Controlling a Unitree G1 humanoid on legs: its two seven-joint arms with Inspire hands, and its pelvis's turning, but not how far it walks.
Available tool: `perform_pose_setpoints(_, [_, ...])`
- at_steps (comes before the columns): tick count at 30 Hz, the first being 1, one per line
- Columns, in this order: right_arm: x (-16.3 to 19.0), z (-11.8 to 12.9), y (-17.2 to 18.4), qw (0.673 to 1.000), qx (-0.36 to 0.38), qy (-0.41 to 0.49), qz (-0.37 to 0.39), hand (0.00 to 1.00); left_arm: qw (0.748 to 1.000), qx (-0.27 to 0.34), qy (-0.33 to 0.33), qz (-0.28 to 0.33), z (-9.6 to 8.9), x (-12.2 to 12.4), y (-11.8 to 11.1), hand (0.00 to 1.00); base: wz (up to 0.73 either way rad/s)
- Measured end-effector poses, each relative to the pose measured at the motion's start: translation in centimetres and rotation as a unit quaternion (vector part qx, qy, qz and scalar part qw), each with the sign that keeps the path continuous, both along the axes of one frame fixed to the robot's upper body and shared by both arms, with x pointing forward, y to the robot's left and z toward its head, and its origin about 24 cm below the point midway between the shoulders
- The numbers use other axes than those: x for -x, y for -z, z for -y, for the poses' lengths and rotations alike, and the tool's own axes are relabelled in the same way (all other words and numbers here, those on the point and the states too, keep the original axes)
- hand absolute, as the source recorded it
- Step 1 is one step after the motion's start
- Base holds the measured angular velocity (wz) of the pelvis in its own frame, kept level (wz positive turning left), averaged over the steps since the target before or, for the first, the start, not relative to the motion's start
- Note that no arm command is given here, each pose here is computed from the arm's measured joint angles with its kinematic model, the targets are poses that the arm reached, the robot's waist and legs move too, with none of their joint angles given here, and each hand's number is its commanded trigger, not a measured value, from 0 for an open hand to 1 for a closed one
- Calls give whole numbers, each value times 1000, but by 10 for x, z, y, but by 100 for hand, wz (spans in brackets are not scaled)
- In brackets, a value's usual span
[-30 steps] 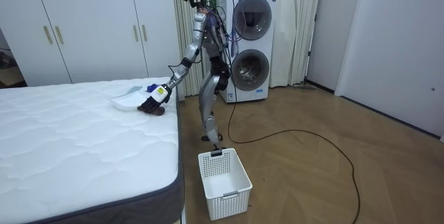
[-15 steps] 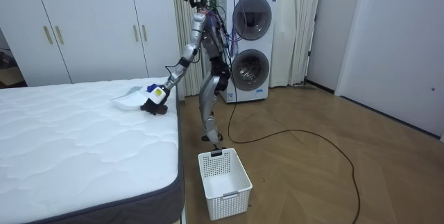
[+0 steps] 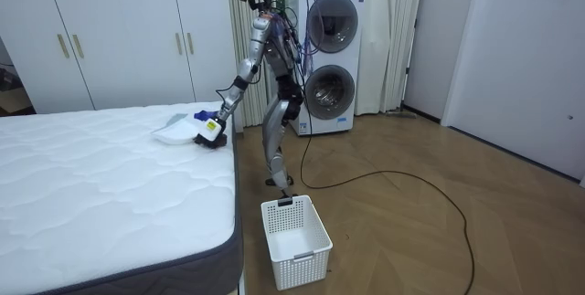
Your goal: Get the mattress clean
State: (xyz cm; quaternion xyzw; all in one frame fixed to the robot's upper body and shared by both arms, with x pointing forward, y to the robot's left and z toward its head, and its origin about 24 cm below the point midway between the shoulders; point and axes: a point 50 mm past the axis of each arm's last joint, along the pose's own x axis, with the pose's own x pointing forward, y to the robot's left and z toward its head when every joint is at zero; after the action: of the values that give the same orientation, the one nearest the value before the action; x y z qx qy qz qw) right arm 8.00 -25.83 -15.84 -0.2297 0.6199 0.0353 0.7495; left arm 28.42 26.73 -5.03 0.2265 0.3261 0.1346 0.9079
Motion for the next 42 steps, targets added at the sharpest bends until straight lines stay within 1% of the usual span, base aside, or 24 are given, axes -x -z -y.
perform_pose_setpoints(15, [5, -1, 1, 1000, 0, 10, -19, 0, 1000, 5, 5, -23, 3, 3, 5, 100, 0])
perform_pose_setpoints(21, [11, 0, 2, 1000, -2, 19, -25, 0, 999, 6, -3, -40, 2, 7, 9, 100, -2])
perform_pose_setpoints(29, [9, -2, 2, 1000, -7, 19, -17, 0, 998, 0, -13, -55, -1, 13, 13, 100, -4])
perform_pose_setpoints(38, [6, -1, 1, 1000, -10, 27, 1, 0, 999, -4, -21, -45, -4, 12, 11, 100, 0])
perform_pose_setpoints(42, [3, 1, 0, 999, -10, 35, 14, 0, 999, -12, -27, -43, -9, 13, 9, 100, 5])
